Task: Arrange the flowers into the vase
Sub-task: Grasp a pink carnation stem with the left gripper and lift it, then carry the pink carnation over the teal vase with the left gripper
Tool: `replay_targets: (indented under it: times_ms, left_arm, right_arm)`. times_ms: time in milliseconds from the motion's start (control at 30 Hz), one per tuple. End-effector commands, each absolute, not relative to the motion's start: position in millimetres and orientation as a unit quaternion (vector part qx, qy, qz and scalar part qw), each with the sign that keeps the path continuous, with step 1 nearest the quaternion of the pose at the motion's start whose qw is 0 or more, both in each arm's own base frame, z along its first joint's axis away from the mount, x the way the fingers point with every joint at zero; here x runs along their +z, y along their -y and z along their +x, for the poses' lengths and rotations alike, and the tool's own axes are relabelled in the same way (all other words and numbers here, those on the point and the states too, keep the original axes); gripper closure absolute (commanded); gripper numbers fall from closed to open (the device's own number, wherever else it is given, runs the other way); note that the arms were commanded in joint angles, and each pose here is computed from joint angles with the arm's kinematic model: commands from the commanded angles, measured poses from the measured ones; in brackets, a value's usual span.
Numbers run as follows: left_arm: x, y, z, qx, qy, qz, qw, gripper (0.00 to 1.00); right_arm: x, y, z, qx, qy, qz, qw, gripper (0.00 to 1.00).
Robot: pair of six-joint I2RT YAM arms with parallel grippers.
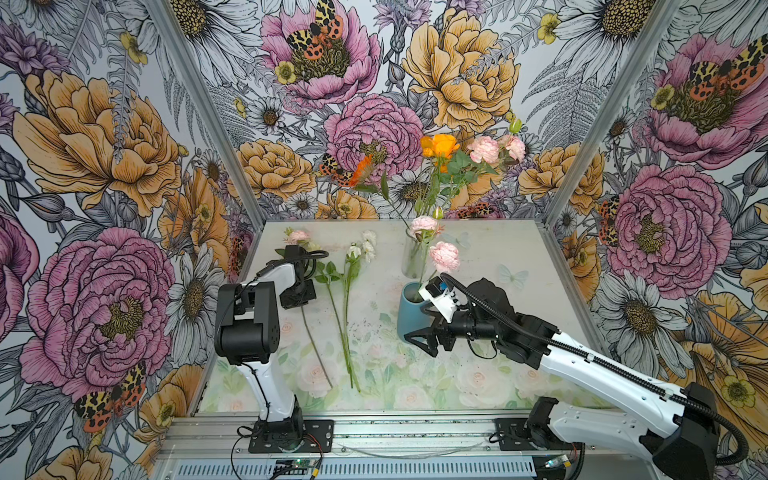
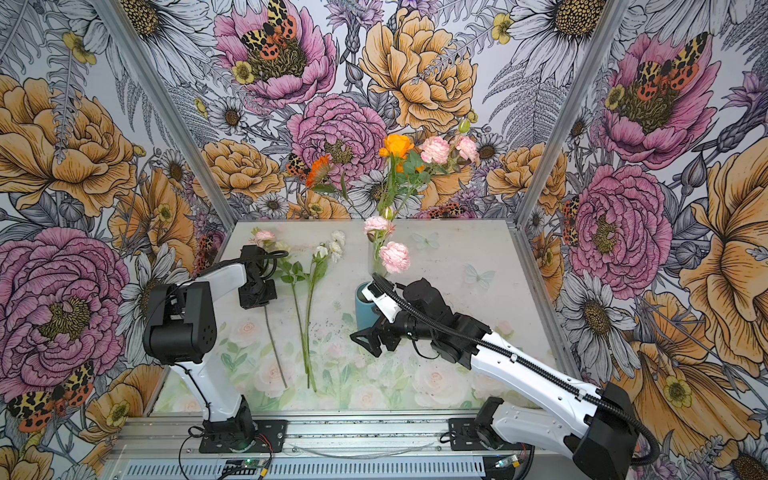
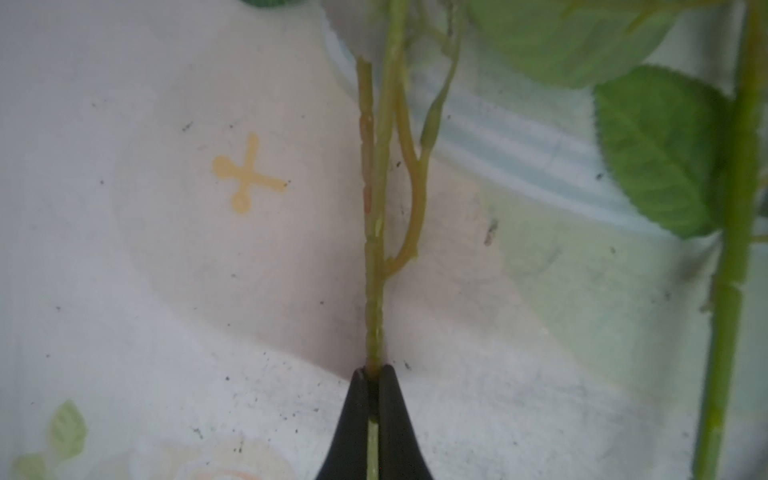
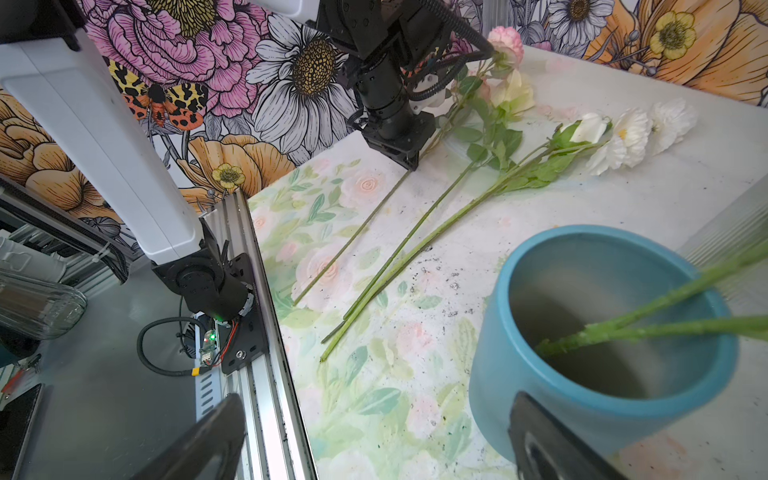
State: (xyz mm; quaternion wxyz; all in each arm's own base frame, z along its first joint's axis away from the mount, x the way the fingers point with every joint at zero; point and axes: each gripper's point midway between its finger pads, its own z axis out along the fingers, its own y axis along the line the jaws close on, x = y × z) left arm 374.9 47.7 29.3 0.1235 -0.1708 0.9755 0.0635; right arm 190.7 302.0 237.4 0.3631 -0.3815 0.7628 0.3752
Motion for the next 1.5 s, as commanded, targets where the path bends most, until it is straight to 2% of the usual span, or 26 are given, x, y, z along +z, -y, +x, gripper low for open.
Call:
replay_targets:
  times_ms: [0, 133, 367, 633, 733, 867, 1067, 1167, 1467]
  left_arm:
    - [65, -63, 370, 0.110, -0.966, -0.177, 0.154, 1.00]
    - [112, -65, 368, 0.142, -0.957, -0.161, 0.194, 1.00]
    - [193, -24, 369, 0.114, -0.942, -0.112, 0.295, 1.00]
    - [324, 40, 348, 0.059, -0.875, -0.069, 0.476, 1.00]
    - [378, 62, 331, -0.002, -0.830, -0.059, 0.555, 1.00]
    - [448, 98, 305, -0.143, -0.736, -0.032, 0.660, 1.00]
    - [511, 143, 282, -0.299, -0.586, 0.022, 0.753, 1.00]
    - [530, 157, 278, -0.332, -0.540, 0.030, 0.773, 1.00]
    - [558, 204, 291, -0.364, -0.506, 0.068, 0.779, 1.00]
  right_arm:
    - [257, -306, 196, 0.385, -0.747, -0.383, 0.384, 0.01]
    - [261, -307, 198, 0.386, -0.746, -0.382, 0.386, 0.00]
    - [268, -304, 215, 0.368, -0.758, -0.354, 0.406, 0.00]
    - [285, -281, 227, 0.371, -0.761, -0.313, 0.430, 0.00]
    - [290, -271, 226, 0.377, -0.761, -0.297, 0.437, 0.01]
    - [298, -256, 226, 0.375, -0.758, -0.279, 0.455, 0.01]
    - [300, -240, 228, 0.371, -0.764, -0.251, 0.464, 0.01]
    - [299, -234, 226, 0.369, -0.768, -0.244, 0.463, 0.01]
    - [284, -225, 214, 0.368, -0.780, -0.240, 0.446, 0.01]
